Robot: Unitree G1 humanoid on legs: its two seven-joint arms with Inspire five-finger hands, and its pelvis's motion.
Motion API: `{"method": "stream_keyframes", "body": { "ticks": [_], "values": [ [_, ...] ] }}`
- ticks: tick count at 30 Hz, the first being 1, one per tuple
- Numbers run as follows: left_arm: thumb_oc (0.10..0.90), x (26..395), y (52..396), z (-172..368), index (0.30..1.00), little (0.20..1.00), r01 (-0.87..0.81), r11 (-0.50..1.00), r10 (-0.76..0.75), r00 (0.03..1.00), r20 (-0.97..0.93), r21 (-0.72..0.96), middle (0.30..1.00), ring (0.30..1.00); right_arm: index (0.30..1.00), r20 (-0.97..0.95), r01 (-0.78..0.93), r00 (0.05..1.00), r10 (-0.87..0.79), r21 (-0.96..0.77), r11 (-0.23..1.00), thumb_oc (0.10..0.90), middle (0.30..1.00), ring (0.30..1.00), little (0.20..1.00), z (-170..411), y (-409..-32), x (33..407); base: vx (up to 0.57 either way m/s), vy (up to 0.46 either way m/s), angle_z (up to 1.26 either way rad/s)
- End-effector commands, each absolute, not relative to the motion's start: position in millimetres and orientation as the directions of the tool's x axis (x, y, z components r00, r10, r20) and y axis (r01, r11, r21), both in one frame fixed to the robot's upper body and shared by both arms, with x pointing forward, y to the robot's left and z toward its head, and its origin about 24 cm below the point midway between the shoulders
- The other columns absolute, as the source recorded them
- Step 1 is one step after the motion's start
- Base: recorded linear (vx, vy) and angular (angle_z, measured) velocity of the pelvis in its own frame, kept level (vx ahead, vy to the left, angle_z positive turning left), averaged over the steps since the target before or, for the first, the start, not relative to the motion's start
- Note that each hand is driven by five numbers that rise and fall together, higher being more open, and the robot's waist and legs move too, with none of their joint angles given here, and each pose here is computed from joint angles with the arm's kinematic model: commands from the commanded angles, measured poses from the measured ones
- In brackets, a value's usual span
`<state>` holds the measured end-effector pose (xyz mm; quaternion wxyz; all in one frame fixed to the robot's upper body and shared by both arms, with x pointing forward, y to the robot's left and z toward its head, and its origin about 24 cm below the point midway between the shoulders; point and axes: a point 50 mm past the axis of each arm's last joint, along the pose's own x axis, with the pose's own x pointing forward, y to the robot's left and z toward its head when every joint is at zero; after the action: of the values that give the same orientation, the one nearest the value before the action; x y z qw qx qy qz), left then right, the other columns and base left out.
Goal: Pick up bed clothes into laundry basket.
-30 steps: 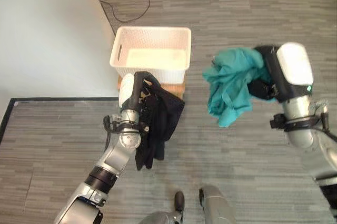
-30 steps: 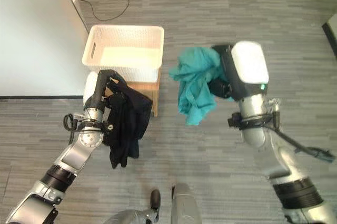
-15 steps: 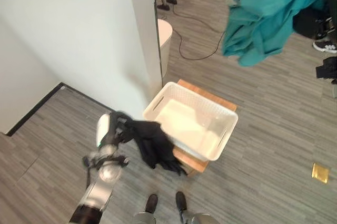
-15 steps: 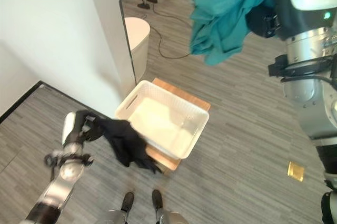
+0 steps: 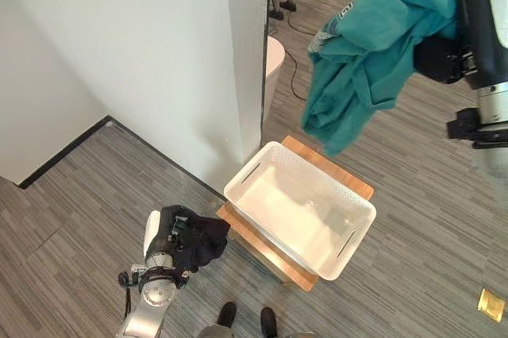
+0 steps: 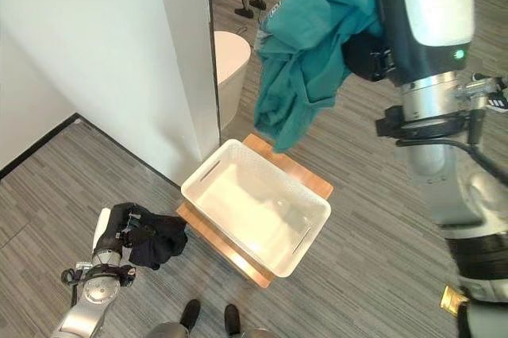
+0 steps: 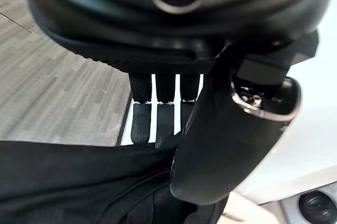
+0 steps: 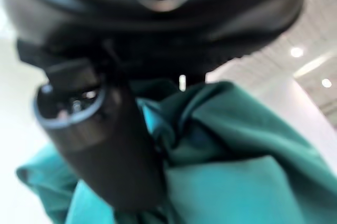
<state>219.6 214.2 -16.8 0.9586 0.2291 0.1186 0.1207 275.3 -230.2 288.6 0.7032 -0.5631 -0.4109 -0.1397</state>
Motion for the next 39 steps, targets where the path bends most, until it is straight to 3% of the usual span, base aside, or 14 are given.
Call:
{"method": "stream_keyframes", "body": {
  "ticks": [1, 10, 18, 27, 34, 35, 39],
  "values": [
    [0.4, 237, 200, 19, 0.3, 0.3, -0.179, 0.883, 0.181, 0.983, 0.038, 0.434, 0.3, 0.3, 0.3, 0.818, 0.73, 0.519, 0.247, -0.575, 0.37, 0.4, 0.3, 0.3, 0.3, 313, -228, 269, -0.02, 0.015, -0.03],
    [0.4, 239, 185, 17, 0.3, 0.3, -0.124, 0.896, 0.126, 0.992, 0.025, 0.426, 0.3, 0.3, 0.3, 0.734, 0.636, 0.654, 0.184, -0.665, 0.391, 0.4, 0.3, 0.3, 0.3, 263, -225, 288, -0.01, 0.009, 0.0],
    [0.4, 238, 184, 15, 0.3, 0.3, -0.088, 0.903, 0.093, 0.996, 0.01, 0.42, 0.3, 0.3, 0.3, 0.501, 0.468, 0.865, 0.005, -0.813, 0.346, 0.4, 0.3, 0.3, 0.3, 202, -257, 329, 0.02, 0.009, 0.0],
    [0.4, 227, 192, 0, 0.3, 0.3, -0.06, 0.917, 0.093, 0.994, -0.064, 0.395, 0.3, 0.3, 0.3, 0.282, 0.31, 0.951, -0.131, -0.876, 0.368, 0.4, 0.3, 0.3, 0.3, 144, -272, 343, 0.04, 0.015, -0.02],
    [0.4, 225, 197, -6, 0.3, 0.3, -0.07, 0.922, 0.115, 0.989, -0.096, 0.382, 0.3, 0.3, 0.3, 0.189, 0.251, 0.964, -0.186, -0.878, 0.408, 0.4, 0.3, 0.3, 0.3, 117, -262, 354, 0.03, -0.007, 0.12],
    [0.4, 227, 197, -6, 0.3, 0.3, -0.073, 0.922, 0.117, 0.989, -0.095, 0.381, 0.3, 0.3, 0.9, 0.177, 0.244, 0.965, -0.194, -0.878, 0.411, 0.8, 0.9, 0.9, 0.9, 114, -262, 355, 0.0, -0.02, 0.1],
    [0.4, 234, 197, 1, 0.3, 0.3, -0.091, 0.919, 0.124, 0.99, -0.064, 0.383, 0.3, 0.3, 0.9, 0.155, 0.22, 0.97, -0.188, -0.889, 0.401, 0.8, 0.9, 0.9, 0.9, 115, -260, 357, 0.01, -0.023, 0.13]
  ]
}}
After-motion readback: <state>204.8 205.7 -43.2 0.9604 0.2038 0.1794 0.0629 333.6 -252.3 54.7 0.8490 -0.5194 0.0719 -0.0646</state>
